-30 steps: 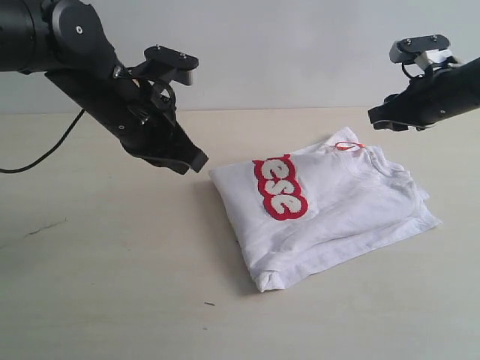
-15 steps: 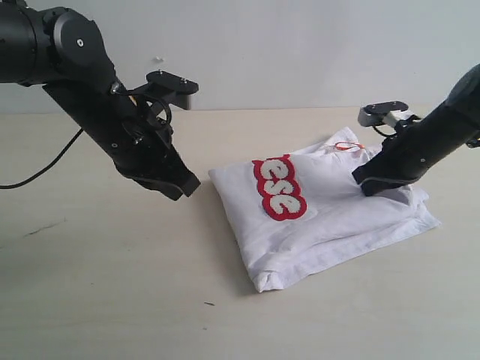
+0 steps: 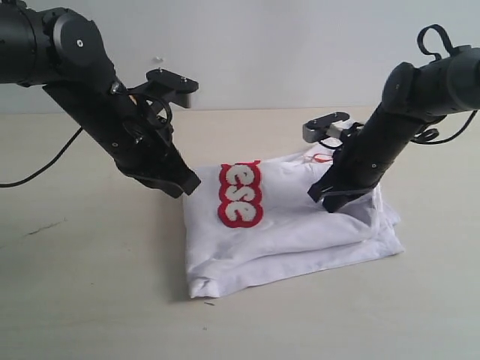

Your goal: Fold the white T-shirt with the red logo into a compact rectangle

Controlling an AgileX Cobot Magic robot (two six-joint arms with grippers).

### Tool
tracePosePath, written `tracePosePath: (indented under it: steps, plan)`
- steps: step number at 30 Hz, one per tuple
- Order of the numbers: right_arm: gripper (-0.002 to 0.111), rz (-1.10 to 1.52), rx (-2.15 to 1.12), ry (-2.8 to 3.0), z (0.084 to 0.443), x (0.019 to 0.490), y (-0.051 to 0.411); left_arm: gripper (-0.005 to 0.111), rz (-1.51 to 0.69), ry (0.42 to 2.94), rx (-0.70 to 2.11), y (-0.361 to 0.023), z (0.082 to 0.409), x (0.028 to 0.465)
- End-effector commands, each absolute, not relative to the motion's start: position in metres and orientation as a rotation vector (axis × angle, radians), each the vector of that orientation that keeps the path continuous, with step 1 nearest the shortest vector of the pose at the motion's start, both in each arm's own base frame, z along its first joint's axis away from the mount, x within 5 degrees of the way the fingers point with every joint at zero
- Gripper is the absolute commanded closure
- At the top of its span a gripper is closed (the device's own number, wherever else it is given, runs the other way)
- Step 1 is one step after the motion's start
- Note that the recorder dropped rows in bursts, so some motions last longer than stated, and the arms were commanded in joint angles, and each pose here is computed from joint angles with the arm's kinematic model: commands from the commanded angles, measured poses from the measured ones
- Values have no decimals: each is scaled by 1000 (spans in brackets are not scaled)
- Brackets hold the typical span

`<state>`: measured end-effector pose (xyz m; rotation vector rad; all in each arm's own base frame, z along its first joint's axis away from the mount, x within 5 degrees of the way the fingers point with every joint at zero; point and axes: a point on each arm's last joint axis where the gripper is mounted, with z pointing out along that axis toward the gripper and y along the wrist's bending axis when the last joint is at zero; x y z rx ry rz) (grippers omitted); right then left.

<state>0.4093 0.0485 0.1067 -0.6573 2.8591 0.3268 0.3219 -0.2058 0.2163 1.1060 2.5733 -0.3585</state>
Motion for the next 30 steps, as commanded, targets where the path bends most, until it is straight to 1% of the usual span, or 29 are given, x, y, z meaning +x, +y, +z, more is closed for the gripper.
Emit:
tracePosePath:
  steps: [1, 4, 5, 7, 10, 13, 17, 22, 26, 27, 30]
  plan:
    - [108, 463, -737, 2967, 98, 393, 74, 107, -443, 2618, 1167, -209, 217, 311]
    - [108, 510, -706, 2945, 104, 396, 77, 107, -559, 2608, 1417, -225, 209, 289]
    - [108, 511, -702, 2939, 108, 396, 77, 107, -556, 2605, 1459, -231, 203, 284]
    - [108, 521, -707, 2935, 114, 394, 78, 107, -475, 2580, 1521, -238, 190, 280]
    - [108, 565, -701, 2927, 126, 392, 80, 107, -351, 2594, 1464, -240, 165, 285]
    - [108, 561, -703, 2900, 137, 391, 80, 107, -291, 2641, 1382, -239, 151, 292]
    - [108, 522, -689, 2852, 146, 394, 79, 107, -280, 2661, 1356, -238, 139, 297]
    - [108, 468, -661, 2811, 147, 400, 78, 107, -266, 2717, 1377, -237, 117, 298]
    - [108, 339, -609, 2797, 145, 406, 71, 107, -267, 2734, 1389, -237, 117, 296]
    - [108, 247, -545, 2796, 144, 409, 65, 107, -271, 2723, 1387, -237, 122, 296]
    - [108, 138, -465, 2779, 144, 414, 59, 107, -294, 2649, 1336, -239, 142, 299]
